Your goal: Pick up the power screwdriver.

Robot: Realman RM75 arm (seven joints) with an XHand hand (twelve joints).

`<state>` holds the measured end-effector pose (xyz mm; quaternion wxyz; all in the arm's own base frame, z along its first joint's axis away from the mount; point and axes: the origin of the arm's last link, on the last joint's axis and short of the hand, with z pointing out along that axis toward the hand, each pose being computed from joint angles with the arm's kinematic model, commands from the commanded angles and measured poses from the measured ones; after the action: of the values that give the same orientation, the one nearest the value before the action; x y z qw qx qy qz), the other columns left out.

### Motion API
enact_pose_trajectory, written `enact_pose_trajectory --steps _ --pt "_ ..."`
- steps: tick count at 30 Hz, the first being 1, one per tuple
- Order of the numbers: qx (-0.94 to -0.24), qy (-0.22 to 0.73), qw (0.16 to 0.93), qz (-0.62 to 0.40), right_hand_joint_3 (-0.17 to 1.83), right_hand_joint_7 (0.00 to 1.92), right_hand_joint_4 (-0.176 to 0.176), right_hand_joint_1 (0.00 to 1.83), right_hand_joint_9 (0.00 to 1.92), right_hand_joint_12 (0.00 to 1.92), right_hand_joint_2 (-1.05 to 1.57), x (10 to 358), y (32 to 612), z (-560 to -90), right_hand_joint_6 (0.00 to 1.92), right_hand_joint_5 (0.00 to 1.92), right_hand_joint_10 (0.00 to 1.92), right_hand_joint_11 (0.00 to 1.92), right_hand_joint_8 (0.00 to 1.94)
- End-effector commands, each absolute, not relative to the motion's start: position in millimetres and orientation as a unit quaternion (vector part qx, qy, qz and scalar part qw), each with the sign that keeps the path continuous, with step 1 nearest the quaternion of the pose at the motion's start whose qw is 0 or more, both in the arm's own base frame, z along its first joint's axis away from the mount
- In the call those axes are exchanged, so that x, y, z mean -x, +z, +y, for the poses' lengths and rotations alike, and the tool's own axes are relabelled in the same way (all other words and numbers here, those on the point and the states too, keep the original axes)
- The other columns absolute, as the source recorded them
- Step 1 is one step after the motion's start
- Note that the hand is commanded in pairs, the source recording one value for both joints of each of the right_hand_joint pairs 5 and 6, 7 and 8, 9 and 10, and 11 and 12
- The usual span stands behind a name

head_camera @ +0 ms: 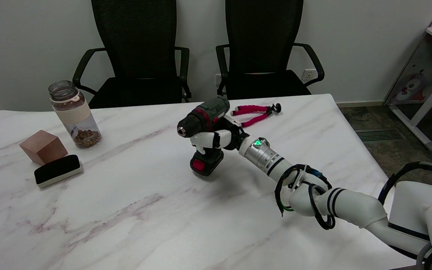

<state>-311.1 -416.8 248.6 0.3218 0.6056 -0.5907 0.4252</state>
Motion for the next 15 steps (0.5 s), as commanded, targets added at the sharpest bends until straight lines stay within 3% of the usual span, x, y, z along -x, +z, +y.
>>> enact_pose_trajectory --steps 1,15 --pt "-0.661 0.416 0.295 -0.550 0.80 1.92 0.022 1.03 1.86 1.64 0.48 274 225 -423 1.92 1.92 1.86 1.64 1.92" --pt "-0.683 0.422 0.261 -0.536 0.70 1.92 0.029 1.11 1.92 1.71 0.84 234 222 -427 1.92 1.92 1.92 1.71 1.92"
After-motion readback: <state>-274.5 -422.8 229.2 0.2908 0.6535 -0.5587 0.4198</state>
